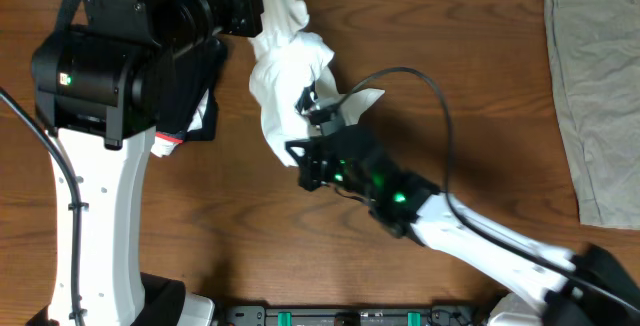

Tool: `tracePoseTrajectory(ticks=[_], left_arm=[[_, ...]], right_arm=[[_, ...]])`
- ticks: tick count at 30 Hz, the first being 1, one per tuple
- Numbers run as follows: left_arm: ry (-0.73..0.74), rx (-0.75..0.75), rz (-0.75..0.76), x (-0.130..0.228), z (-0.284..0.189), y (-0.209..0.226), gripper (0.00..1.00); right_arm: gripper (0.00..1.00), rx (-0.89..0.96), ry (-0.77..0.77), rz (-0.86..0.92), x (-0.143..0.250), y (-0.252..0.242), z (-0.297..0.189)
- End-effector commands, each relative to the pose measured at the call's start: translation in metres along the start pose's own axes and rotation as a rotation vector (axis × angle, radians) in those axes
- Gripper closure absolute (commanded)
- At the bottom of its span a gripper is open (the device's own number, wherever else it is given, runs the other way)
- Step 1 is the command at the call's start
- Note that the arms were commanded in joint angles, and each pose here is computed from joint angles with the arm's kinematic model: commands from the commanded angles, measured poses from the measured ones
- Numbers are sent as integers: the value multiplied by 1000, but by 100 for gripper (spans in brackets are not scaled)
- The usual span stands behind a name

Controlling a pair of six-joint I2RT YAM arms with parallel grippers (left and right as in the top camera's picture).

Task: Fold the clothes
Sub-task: 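Pull the shirt apart, right gripper moving right, left gripper holding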

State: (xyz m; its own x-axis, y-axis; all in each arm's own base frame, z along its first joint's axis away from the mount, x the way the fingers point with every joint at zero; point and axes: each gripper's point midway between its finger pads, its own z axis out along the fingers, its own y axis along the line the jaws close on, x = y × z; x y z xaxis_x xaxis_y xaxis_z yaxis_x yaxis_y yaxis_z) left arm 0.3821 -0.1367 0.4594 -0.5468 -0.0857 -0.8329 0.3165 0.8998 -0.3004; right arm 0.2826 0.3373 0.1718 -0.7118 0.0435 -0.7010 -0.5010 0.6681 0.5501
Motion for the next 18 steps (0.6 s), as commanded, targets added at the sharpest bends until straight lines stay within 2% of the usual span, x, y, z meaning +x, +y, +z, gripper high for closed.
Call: tracePoseTrajectory(ticks=[1,4,11,18], left_arm=[[-67,-106,13,-14,-19,19,94],[-56,-138,-6,-12,-23,32,94],[-1,-232,-69,1,-32,70,94],[50,-323,-142,18,-52,103,94]], right_arm=[[99,24,-111,-66,-45,-2,-50],[99,109,-137,-51,-60,-24,-92],[99,295,-316,-58,-96,-71,-193],[99,444,-493,-76,-119,-96,-264]])
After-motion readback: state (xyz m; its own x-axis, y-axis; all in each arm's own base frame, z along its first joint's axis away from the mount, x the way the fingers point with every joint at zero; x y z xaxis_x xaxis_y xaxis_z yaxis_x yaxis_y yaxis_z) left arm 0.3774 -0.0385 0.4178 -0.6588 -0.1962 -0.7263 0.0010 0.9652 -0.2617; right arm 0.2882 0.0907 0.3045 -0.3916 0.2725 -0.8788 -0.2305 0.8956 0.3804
